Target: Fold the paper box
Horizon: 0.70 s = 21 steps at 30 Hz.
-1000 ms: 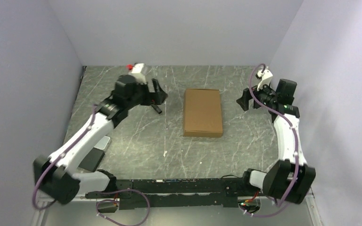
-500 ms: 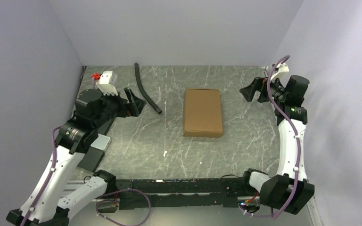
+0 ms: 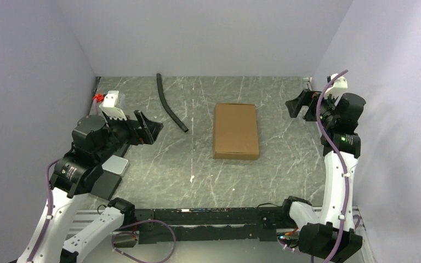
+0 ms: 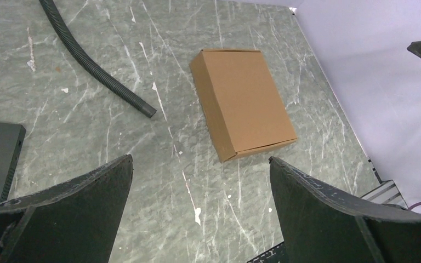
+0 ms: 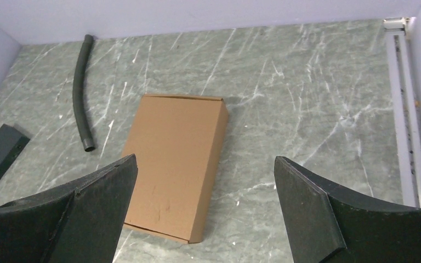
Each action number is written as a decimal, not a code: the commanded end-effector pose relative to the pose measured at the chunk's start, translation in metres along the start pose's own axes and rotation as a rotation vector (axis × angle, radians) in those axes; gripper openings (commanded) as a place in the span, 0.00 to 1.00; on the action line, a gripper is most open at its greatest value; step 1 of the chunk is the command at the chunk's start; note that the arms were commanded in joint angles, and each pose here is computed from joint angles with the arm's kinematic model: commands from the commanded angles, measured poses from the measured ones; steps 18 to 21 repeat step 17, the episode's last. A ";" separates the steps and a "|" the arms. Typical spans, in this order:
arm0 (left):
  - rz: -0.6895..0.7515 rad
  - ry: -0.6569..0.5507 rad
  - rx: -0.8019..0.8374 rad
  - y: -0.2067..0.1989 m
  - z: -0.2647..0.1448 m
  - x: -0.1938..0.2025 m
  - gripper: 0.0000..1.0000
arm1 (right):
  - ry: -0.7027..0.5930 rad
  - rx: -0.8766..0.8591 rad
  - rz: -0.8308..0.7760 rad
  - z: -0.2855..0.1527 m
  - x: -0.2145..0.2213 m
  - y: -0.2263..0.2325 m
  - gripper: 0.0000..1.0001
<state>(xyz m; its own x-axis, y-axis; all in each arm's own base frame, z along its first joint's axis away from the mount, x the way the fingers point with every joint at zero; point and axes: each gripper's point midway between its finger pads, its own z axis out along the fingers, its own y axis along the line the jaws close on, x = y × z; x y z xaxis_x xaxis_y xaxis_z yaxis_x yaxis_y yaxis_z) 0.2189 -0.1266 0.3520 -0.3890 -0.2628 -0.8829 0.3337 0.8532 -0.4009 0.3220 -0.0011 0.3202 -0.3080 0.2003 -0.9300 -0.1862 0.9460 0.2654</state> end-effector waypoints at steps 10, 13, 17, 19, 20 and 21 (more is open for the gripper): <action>-0.094 -0.010 0.013 0.001 -0.002 0.015 0.99 | -0.036 0.066 -0.023 -0.024 -0.003 0.002 1.00; -0.091 -0.002 0.000 0.004 -0.005 0.018 0.99 | -0.039 0.049 -0.020 -0.025 -0.005 0.006 1.00; -0.084 0.006 -0.015 0.007 -0.007 0.020 0.99 | -0.052 0.031 -0.032 -0.025 -0.008 0.009 1.00; -0.084 0.006 -0.015 0.007 -0.007 0.020 0.99 | -0.052 0.031 -0.032 -0.025 -0.008 0.009 1.00; -0.084 0.006 -0.015 0.007 -0.007 0.020 0.99 | -0.052 0.031 -0.032 -0.025 -0.008 0.009 1.00; -0.084 0.006 -0.015 0.007 -0.007 0.020 0.99 | -0.052 0.031 -0.032 -0.025 -0.008 0.009 1.00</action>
